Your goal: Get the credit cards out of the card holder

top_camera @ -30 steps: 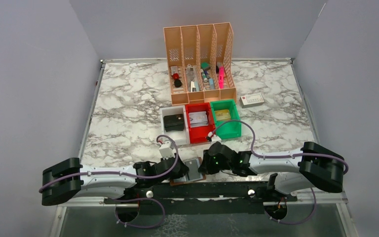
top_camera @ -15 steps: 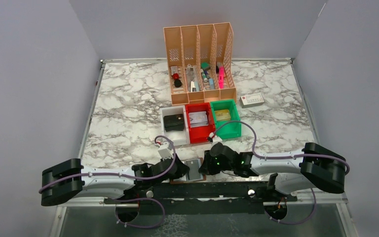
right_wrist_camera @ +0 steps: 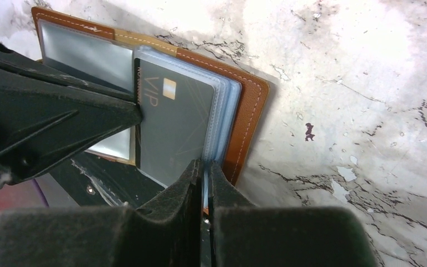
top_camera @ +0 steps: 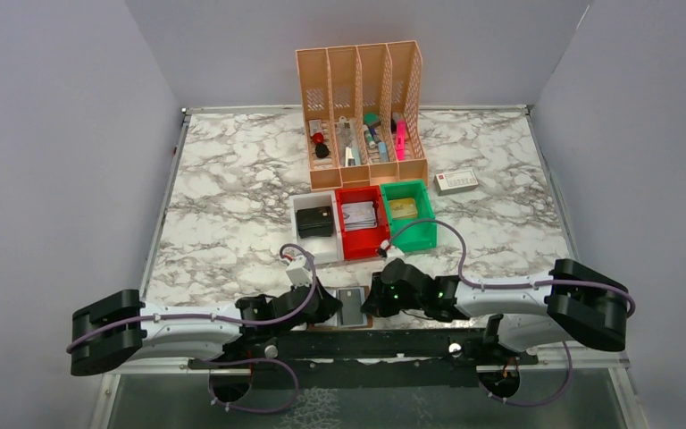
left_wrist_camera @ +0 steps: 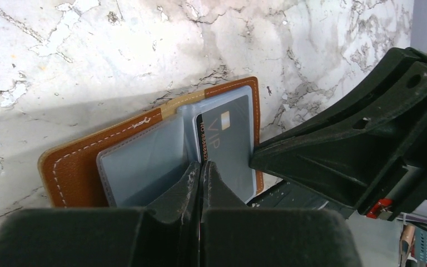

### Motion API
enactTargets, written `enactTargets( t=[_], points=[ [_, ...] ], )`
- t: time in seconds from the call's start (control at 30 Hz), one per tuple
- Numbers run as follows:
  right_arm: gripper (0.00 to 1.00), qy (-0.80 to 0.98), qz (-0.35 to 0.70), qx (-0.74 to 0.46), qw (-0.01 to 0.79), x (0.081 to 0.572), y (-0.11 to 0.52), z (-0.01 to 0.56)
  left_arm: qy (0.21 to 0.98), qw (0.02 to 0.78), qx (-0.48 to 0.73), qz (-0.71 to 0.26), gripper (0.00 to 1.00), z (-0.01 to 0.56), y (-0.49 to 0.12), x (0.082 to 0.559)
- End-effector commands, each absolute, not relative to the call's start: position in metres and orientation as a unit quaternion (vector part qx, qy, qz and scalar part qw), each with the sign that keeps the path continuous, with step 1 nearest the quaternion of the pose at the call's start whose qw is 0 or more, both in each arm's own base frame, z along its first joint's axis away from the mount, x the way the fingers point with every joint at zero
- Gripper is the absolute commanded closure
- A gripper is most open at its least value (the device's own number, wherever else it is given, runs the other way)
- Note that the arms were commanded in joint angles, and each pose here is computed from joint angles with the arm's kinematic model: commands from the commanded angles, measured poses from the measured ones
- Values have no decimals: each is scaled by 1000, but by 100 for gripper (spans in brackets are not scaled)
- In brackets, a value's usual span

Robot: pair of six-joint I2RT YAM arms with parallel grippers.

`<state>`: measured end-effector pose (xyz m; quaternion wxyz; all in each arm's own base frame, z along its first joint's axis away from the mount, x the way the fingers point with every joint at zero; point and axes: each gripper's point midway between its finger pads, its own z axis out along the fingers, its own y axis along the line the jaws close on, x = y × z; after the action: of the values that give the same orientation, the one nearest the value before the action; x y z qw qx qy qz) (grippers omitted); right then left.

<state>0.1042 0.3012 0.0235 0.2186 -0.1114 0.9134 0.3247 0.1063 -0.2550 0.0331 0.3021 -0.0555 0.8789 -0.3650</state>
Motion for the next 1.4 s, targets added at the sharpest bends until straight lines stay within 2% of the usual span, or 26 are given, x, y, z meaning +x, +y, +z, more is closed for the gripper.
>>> enactTargets(
  t=[0.0,0.17,0.57,0.63,0.9,1.03,1.13,1.37],
  points=[
    [91,933,262,-103,224,106,274,5,872,292,-46,-390,100,52,-262,100],
    [95,934,253,-101,233,109,269,6,868,301,-51,-391,100,56,-253,101],
    [95,931,242,-103,254,117,266,19,885,310,-46,-344,100,52,-236,105],
    [93,926,251,-109,259,118,269,27,883,310,-47,-348,100,53,-238,105],
    [76,875,373,-182,249,101,316,74,881,307,-48,-356,100,50,-247,106],
    [74,858,414,-210,219,90,338,79,885,307,-44,-348,100,49,-248,106],
    [73,865,409,-208,205,89,344,69,884,307,-45,-350,100,50,-249,107],
    [73,909,322,-177,196,98,320,28,883,306,-47,-352,100,52,-248,106]
  ],
)
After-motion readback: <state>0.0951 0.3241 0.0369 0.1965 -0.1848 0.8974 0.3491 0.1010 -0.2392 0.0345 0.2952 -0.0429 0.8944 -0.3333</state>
